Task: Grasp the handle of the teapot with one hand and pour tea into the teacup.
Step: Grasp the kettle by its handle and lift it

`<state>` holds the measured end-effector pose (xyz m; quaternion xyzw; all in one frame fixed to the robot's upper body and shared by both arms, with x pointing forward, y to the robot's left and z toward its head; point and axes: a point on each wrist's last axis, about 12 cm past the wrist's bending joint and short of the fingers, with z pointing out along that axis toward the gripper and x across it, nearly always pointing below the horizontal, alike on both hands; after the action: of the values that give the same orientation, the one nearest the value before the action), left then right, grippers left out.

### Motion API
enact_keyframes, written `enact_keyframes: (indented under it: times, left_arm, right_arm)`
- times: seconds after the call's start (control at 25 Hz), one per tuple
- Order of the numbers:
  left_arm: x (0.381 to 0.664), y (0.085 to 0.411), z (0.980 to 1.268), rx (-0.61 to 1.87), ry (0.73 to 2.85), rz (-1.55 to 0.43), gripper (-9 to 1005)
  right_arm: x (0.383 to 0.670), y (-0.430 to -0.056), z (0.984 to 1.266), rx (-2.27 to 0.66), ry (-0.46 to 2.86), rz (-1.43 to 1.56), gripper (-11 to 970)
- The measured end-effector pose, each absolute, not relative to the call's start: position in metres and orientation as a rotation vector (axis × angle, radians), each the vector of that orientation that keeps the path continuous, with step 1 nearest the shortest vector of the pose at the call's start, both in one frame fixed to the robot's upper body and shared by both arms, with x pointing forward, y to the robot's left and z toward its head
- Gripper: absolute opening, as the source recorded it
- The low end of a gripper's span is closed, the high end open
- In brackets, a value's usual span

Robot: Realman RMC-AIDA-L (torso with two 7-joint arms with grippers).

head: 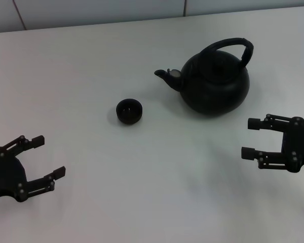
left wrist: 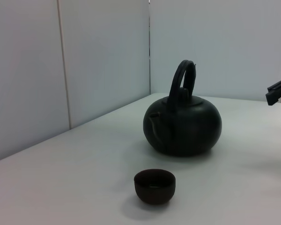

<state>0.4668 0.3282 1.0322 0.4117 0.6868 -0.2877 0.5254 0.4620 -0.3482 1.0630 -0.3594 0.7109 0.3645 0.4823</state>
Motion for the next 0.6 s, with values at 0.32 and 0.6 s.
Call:
enact_keyframes:
  times: [0.32, 0.6]
  left_arm:
    - [0.466, 0.327, 1.032, 0.986, 1.638, -0.695, 870]
    - [0.467, 0.327, 1.033, 0.975, 1.642, -0.693, 870]
  right_arm:
    - [0.450, -0.342, 1.055, -0.789, 1.606, 0.794, 785]
    - [0.434, -0.334, 1.031, -0.476, 1.446, 0.520, 785]
